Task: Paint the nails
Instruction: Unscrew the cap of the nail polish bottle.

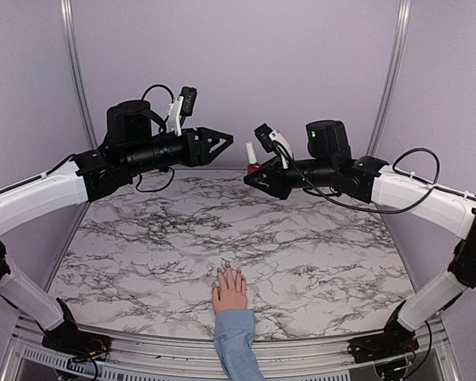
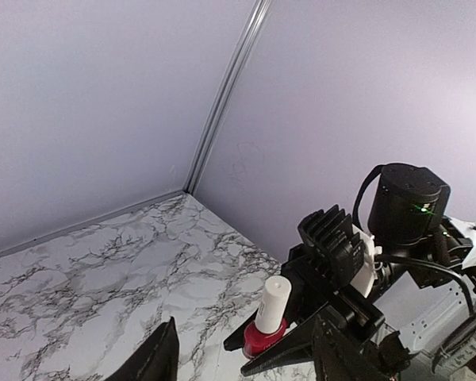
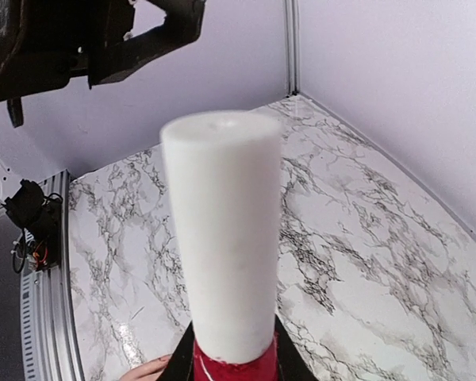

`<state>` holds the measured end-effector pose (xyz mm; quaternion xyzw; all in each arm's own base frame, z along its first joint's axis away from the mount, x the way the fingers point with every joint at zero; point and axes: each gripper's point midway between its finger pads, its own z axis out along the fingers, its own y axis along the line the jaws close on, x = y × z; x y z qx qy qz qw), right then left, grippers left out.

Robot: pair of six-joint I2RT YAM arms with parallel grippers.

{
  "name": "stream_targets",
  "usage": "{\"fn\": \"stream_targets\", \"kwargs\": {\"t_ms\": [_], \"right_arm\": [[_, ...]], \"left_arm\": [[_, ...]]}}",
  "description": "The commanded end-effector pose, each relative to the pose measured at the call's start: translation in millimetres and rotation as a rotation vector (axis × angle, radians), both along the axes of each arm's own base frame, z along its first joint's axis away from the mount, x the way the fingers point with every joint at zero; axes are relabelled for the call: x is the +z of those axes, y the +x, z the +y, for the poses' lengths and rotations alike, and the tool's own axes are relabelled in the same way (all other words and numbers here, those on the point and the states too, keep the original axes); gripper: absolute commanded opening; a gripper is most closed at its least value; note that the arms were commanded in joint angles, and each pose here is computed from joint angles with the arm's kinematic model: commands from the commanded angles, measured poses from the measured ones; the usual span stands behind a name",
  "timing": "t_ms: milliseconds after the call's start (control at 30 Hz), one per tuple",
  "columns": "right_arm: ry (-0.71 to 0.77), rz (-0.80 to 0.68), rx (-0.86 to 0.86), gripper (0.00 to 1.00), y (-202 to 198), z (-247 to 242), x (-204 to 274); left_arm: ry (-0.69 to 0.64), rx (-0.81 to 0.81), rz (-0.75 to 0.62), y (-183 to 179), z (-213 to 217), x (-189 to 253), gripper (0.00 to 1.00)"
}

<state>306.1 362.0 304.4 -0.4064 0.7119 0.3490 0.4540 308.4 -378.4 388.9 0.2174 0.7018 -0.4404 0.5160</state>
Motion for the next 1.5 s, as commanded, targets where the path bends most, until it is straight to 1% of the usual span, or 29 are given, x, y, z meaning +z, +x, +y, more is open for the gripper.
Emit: {"fn": "stream_targets", "kwargs": {"t_ms": [0, 100, 167, 333, 400, 533, 833, 900, 1133, 1233, 1467], "right_arm": [[0.131, -0.08, 0.162, 0.0, -30.6, 1.0, 42.9], [0.192, -0.118, 0.262, 0.0, -50.0, 2.9, 57.1], [0.216, -0.127, 0.319, 0.0, -60.6, 3.5, 62.7], [0.247, -0.101, 0.482, 0.0, -82.9, 9.5, 68.3], [0.254, -0.078, 0.531, 0.0, -89.0, 10.7, 68.6], [0.271, -0.05, 0.59, 0.0, -98.3, 12.2, 69.8], [0.27, -0.04, 0.64, 0.0, -110.6, 18.4, 70.7], [0.266, -0.037, 0.644, 0.0, -112.2, 19.0, 69.4], [0.268, -0.038, 0.658, 0.0, -115.4, 18.6, 70.7], [0.268, -0.04, 0.652, 0.0, -114.4, 18.6, 71.5], [0.258, -0.038, 0.559, 0.0, -97.4, 17.5, 70.6]], "left_arm": [[-0.065, -0.237, -0.103, -38.8, 0.9, 32.4, 0.6], [-0.061, -0.405, -0.163, -66.7, -6.0, 39.4, 0.61], [-0.06, -0.481, -0.19, -78.2, -9.0, 42.1, 0.58], [-0.064, -0.592, -0.238, -93.7, -14.4, 48.7, 0.51], [-0.062, -0.608, -0.254, -95.5, -17.2, 49.9, 0.48], [-0.056, -0.64, -0.274, -100.6, -25.4, 47.8, 0.45], [-0.045, -0.664, -0.279, -103.2, -39.0, 40.3, 0.43], [-0.044, -0.67, -0.276, -104.8, -41.2, 38.4, 0.41], [-0.041, -0.685, -0.284, -109.7, -44.7, 36.8, 0.28], [-0.039, -0.672, -0.288, -107.9, -45.4, 36.8, 0.2], [-0.019, -0.599, -0.28, -98.1, -48.1, 35.0, 0.05]]}}
